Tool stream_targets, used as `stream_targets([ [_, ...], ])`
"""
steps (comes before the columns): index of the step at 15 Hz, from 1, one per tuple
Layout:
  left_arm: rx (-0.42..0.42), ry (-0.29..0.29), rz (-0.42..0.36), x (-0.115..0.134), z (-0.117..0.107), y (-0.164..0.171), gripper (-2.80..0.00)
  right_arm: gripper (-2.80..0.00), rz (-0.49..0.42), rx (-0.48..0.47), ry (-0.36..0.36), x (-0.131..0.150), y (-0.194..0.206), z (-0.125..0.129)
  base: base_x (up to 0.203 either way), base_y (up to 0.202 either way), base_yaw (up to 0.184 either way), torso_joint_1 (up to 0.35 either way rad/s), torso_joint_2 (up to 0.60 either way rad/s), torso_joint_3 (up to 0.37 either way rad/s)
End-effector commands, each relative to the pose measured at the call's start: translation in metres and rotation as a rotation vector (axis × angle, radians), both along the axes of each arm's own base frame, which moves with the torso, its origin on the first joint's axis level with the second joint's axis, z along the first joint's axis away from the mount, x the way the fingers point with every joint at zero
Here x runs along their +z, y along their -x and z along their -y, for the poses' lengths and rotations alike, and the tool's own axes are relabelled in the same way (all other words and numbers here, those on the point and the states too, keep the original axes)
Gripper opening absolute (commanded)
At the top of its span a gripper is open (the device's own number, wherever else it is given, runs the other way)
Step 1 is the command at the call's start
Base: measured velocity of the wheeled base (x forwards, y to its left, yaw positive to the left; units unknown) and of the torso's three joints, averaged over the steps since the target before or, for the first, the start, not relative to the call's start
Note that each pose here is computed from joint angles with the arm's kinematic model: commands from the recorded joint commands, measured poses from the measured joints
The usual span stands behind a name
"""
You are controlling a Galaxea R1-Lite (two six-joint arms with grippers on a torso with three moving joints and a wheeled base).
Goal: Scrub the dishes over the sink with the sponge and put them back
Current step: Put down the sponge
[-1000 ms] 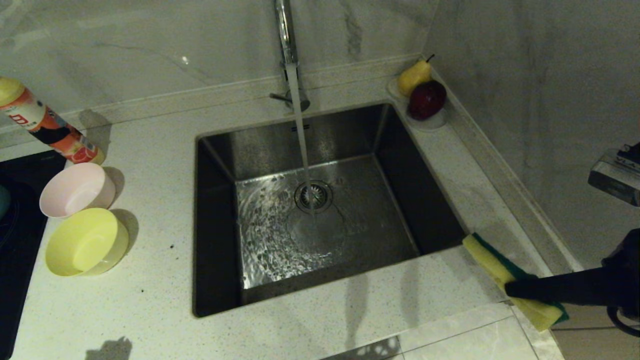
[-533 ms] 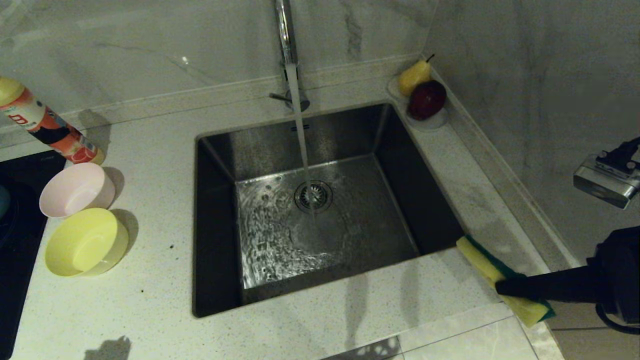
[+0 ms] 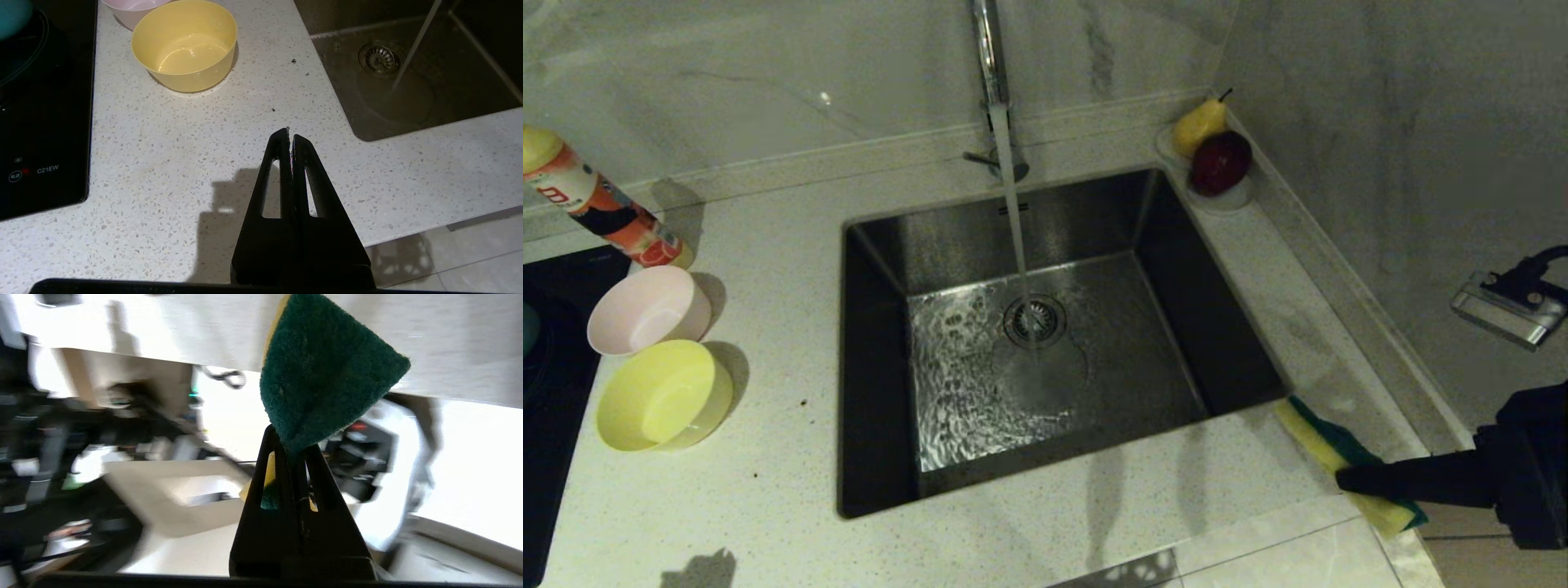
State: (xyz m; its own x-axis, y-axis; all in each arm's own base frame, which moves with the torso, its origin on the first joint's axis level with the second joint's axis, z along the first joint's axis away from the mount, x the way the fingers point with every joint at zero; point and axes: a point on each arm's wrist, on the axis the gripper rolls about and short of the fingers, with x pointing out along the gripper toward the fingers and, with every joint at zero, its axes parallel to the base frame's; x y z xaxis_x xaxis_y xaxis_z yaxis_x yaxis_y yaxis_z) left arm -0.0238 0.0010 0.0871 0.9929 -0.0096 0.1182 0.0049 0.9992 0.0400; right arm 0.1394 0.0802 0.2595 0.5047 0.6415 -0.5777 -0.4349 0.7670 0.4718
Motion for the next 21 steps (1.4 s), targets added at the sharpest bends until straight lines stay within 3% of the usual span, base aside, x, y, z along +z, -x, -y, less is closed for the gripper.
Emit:
stream_targets([
  [1, 0.000, 0.021, -0.038, -0.011, 0.000, -0.003, -2.80, -2.80, 0.027, 0.024, 0.070, -0.004, 0.004, 0.003, 0.000, 0.000, 0.000, 0.000, 0.00, 0.000],
  [5, 0.004, 0.028, -0.039, -0.011, 0.000, -0.003, -2.80, -2.80, 0.098, 0.063, 0.254, -0.022, 0.008, 0.007, 0.000, 0.000, 0.000, 0.000, 0.00, 0.000],
  [9, 0.001, 0.037, -0.038, -0.011, 0.000, -0.003, -2.80, -2.80, 0.117, 0.056, 0.391, -0.038, 0.008, 0.010, 0.000, 0.000, 0.000, 0.000, 0.00, 0.000],
  [11, 0.002, 0.062, -0.038, -0.011, 0.000, -0.003, -2.80, -2.80, 0.144, 0.033, 0.397, -0.047, 0.006, 0.012, 0.000, 0.000, 0.000, 0.000, 0.00, 0.000],
  [13, 0.002, 0.062, -0.038, -0.011, 0.000, -0.003, -2.80, -2.80, 0.182, 0.010, 0.404, -0.055, 0.000, 0.014, 0.000, 0.000, 0.000, 0.000, 0.00, 0.000],
  [17, 0.001, 0.062, -0.038, -0.011, 0.000, -0.003, -2.80, -2.80, 0.169, -0.054, 0.427, -0.061, -0.009, 0.025, 0.000, 0.000, 0.000, 0.000, 0.00, 0.000],
  [21, 0.002, 0.062, -0.038, -0.011, 0.000, -0.003, -2.80, -2.80, 0.233, -0.099, 0.415, -0.069, -0.019, 0.028, 0.000, 0.000, 0.000, 0.000, 0.00, 0.000],
])
